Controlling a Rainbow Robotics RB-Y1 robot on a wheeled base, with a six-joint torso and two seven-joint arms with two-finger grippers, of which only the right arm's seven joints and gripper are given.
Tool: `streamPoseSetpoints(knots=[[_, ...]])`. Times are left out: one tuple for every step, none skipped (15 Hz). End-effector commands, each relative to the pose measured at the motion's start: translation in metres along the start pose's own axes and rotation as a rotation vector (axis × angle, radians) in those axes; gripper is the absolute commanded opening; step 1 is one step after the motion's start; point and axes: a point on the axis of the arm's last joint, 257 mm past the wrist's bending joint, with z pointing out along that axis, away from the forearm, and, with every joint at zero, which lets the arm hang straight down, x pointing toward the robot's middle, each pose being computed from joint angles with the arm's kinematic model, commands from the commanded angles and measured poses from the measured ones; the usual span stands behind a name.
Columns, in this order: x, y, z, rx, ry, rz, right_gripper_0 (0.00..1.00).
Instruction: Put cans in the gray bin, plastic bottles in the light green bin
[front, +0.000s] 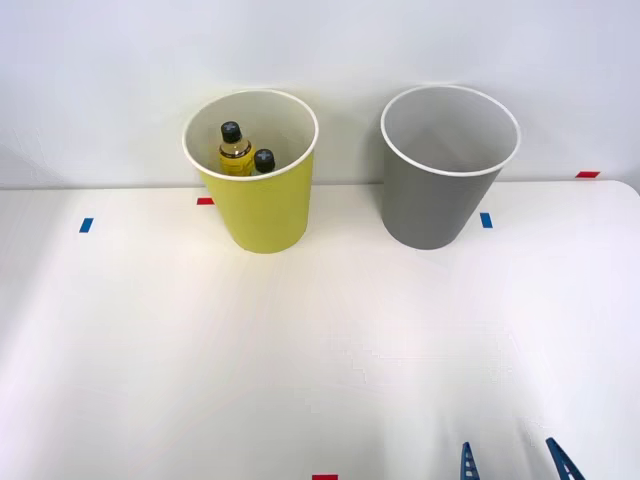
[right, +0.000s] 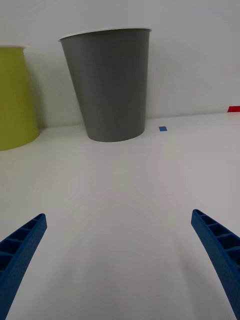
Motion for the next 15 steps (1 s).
streamPoseSetpoints(knots=[[0.0001,-0.0001,0.0,0.0,0.0,0.0,1.0],[0.0001,-0.0001,0.0,0.0,0.0,0.0,1.0],[0.0001,-0.0001,0.0,0.0,0.0,0.0,1.0],[0.0001,-0.0001,0.0,0.0,0.0,0.0,1.0],[0.0001,-0.0001,0.0,0.0,0.0,0.0,1.0],[0.0001,-0.0001,0.0,0.0,0.0,0.0,1.0],[0.0001,-0.0001,0.0,0.0,0.0,0.0,1.0],[0.0001,-0.0001,0.0,0.0,0.0,0.0,1.0],[0.0001,-0.0001,0.0,0.0,0.0,0.0,1.0],[0.0001,-0.0001,0.0,0.0,0.0,0.0,1.0],[0.0001,-0.0001,0.0,0.0,0.0,0.0,1.0],[0.0001,-0.0001,0.0,0.0,0.0,0.0,1.0],[0.0001,-0.0001,0.0,0.0,0.0,0.0,1.0],[0.0001,-0.0001,0.0,0.0,0.0,0.0,1.0],[0.0001,-0.0001,0.0,0.0,0.0,0.0,1.0]])
